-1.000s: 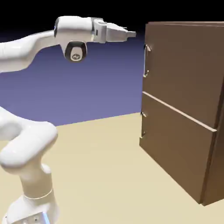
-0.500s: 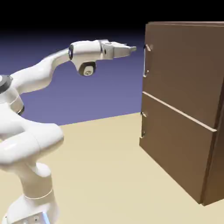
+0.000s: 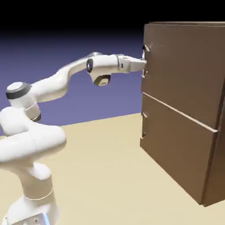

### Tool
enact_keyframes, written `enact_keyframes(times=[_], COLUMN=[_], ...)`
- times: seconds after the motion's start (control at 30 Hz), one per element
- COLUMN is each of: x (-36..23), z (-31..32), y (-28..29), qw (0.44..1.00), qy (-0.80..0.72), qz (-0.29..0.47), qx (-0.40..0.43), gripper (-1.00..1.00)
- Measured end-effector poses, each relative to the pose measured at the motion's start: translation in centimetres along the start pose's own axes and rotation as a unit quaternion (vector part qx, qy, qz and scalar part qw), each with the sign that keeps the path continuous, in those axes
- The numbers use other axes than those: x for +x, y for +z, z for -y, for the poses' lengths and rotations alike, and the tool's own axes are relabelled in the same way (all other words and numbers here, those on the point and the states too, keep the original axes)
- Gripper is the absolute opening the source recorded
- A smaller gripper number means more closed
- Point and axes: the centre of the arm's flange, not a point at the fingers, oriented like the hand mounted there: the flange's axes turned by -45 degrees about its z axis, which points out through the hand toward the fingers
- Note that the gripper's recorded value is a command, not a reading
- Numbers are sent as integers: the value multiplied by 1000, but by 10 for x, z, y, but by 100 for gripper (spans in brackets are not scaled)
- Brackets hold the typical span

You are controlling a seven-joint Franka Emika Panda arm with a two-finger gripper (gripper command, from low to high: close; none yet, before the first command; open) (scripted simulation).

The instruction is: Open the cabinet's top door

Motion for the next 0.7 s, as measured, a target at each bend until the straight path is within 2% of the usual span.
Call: enact_keyframes(times=[0.37, 0.7], x=[0, 0], z=[-47, -119], y=[-104, -198], qw=[993, 972], qy=[0, 0], qz=[0, 0], qx=[117, 235], gripper=[-100, -100])
